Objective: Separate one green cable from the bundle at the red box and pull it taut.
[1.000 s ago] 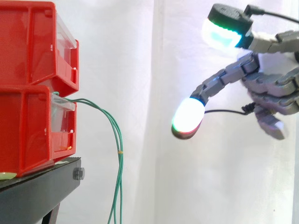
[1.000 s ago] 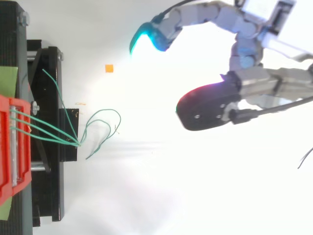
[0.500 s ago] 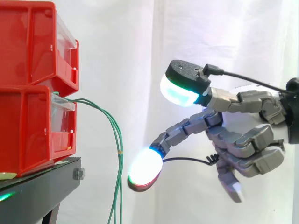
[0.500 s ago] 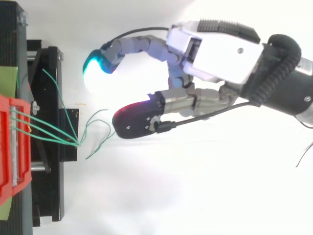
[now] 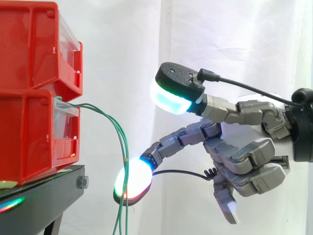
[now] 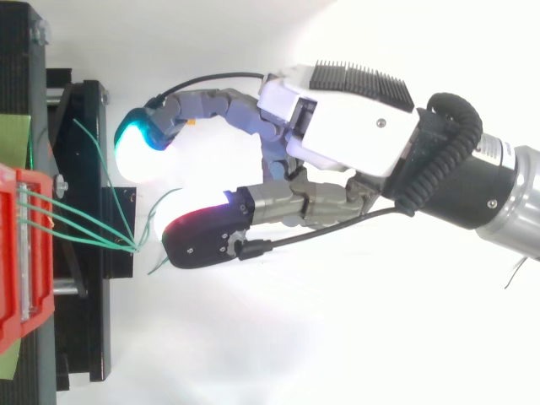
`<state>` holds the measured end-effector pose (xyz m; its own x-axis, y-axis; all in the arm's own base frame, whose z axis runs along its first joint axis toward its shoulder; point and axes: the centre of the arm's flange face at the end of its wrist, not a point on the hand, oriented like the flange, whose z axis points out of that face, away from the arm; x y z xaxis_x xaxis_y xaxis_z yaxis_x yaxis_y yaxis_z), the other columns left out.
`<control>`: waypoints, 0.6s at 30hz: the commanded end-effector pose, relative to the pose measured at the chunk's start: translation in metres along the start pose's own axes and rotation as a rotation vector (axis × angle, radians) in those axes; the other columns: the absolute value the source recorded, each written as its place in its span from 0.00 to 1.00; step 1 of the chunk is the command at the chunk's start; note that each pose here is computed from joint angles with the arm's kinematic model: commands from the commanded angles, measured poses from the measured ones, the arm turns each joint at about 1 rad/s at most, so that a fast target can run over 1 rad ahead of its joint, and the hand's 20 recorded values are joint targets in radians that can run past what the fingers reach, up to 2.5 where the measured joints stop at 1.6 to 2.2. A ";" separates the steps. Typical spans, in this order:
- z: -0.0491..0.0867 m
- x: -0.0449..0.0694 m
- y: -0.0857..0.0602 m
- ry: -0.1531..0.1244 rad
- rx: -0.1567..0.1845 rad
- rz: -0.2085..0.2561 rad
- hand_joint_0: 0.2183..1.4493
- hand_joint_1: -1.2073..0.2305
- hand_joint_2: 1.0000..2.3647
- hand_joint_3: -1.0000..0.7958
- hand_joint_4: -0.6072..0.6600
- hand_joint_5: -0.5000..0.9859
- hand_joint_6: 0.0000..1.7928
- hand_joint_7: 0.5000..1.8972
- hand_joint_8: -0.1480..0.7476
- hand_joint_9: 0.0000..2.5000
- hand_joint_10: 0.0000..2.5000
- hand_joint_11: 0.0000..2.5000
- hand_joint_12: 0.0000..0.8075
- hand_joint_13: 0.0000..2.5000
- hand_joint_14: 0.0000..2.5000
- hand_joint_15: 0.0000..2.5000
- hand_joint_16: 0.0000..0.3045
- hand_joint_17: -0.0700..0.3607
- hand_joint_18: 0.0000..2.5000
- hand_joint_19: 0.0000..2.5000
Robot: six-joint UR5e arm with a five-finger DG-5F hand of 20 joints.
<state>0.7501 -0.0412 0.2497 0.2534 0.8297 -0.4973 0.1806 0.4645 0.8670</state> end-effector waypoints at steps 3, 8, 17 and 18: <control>-0.003 0.008 0.007 -0.009 -0.003 0.005 0.10 0.64 0.00 0.28 0.65 0.31 0.28 0.17 0.41 1.00 0.05 0.81 0.54 0.91 0.01 0.50 0.29 0.62 1.00 0.17; -0.004 0.013 0.016 -0.025 -0.004 0.025 0.10 0.63 0.00 0.28 0.65 0.31 0.28 0.18 0.41 1.00 0.07 0.81 0.54 0.91 0.01 0.50 0.28 0.61 1.00 0.17; -0.010 0.029 0.030 -0.044 -0.002 0.062 0.10 0.63 0.00 0.28 0.64 0.32 0.28 0.19 0.41 1.00 0.08 0.80 0.53 0.91 0.01 0.50 0.28 0.61 1.00 0.17; -0.010 0.031 0.031 -0.046 -0.002 0.064 0.10 0.63 0.00 0.28 0.65 0.32 0.28 0.19 0.41 1.00 0.08 0.81 0.54 0.91 0.01 0.50 0.28 0.62 1.00 0.17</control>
<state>0.7529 -0.0050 0.2589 0.2993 0.8406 -0.4513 0.1659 0.4200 0.8922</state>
